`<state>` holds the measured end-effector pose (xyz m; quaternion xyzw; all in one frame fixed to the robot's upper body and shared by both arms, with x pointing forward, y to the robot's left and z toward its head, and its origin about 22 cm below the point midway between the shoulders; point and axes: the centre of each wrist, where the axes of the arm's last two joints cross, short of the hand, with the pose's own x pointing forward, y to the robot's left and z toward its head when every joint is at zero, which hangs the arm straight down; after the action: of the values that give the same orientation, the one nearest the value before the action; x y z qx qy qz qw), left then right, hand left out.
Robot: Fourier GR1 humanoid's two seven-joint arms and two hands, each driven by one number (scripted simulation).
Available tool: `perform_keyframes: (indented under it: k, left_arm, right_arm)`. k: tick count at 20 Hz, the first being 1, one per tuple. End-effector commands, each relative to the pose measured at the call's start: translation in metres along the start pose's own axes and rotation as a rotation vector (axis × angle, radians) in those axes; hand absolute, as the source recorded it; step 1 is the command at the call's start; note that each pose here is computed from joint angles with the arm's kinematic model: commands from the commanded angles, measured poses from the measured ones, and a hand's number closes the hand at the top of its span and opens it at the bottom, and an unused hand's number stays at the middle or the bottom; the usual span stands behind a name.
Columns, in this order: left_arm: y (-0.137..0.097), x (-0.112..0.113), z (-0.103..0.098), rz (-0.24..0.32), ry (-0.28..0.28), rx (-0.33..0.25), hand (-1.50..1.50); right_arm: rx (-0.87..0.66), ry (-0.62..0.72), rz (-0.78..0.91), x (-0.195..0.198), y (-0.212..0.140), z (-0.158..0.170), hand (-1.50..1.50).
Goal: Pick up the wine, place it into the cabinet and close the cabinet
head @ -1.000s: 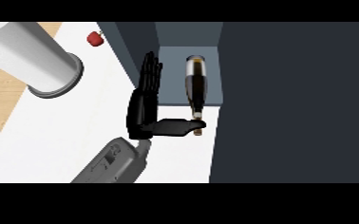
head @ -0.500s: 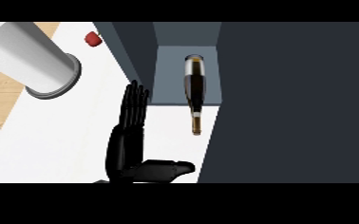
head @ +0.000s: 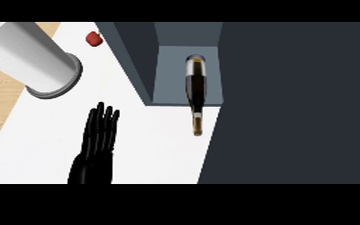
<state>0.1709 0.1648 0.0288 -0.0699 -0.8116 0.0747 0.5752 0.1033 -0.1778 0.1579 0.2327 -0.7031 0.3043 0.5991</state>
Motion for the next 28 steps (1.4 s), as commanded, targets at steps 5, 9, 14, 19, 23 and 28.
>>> perform_keyframes:
  k: [5,9,14,19,23,28]
  left_arm:
    - [0.037,0.038,0.021,-0.006,-0.027,0.025,-1.50]
    - [0.067,0.042,0.016,-0.018,-0.029,0.029,-1.50]
    - [0.081,0.058,0.019,0.003,-0.027,0.023,-1.50]
    - [0.116,0.070,0.015,0.003,-0.030,0.028,-1.50]
    - [0.127,0.075,0.019,0.007,-0.028,-0.004,-1.50]
    - [0.144,0.083,0.008,0.015,-0.043,-0.009,-1.50]
  right_arm:
    - [0.128,-0.147,-0.009,0.043,0.025,0.006,1.50]
    - [0.172,-0.102,-0.077,0.041,0.038,-0.016,1.50]
    - [0.179,-0.094,-0.076,0.038,0.052,-0.048,1.50]
    - [0.137,-0.121,-0.096,0.040,0.058,-0.073,1.50]
    - [0.130,-0.115,-0.057,0.038,0.068,-0.102,1.50]
    - [0.093,-0.087,-0.055,0.043,0.061,-0.140,1.50]
